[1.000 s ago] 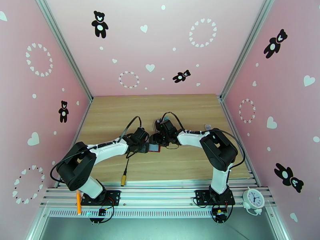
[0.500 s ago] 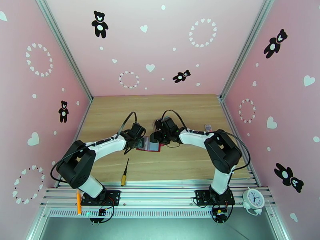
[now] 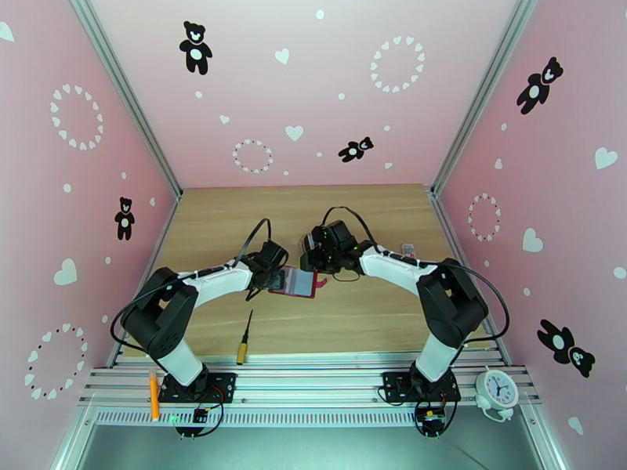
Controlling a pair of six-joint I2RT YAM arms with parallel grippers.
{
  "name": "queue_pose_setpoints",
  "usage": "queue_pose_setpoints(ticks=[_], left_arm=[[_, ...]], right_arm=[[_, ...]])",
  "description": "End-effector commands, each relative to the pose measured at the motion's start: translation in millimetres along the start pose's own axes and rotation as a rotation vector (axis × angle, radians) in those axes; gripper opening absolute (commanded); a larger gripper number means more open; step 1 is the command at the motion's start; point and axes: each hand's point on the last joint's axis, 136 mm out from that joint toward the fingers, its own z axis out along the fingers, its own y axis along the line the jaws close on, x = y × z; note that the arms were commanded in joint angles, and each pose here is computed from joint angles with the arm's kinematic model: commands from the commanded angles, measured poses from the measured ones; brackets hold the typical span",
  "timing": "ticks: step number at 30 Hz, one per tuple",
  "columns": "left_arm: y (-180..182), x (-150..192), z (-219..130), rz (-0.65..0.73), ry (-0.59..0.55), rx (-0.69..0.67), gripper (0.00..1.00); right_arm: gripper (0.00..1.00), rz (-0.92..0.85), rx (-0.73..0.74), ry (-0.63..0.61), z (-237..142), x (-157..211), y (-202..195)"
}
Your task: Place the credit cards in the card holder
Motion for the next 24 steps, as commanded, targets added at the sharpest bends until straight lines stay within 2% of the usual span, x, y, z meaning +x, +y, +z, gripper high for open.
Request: queue_pose_setpoints(ticks=[1,9,13,18,24], left_arm=[[-12.1,-29.3,-26.2,-0.052,-0.098,0.085,0.67],[-33.3,-79.1,-49.0,-0.1,-0.244,0.18,0.69],[-47.6,-107.7,-48.1,-0.161,-0.282,0.279,0.71],[-65.4,-133.4,-34.1,-0.212,-0.279,0.385,0.72],[-80.4,-136.7,2.0,-0.251,-0.237,0.469,0.71]], right_arm=[[0.55,-0.068,0.047,-0.05,-29.4,-18.4,6.6],[0.59,-0.147,0.149,-0.093,-59.7,-41.5,5.9],[0.6,-0.183,0.206,-0.125,-77.8,-55.4,2.4],[0.61,-0.198,0.302,-0.145,-88.9,-66.8,-18.4],[0.61,-0.214,0.44,-0.162,-100.9,-79.5,-46.7]])
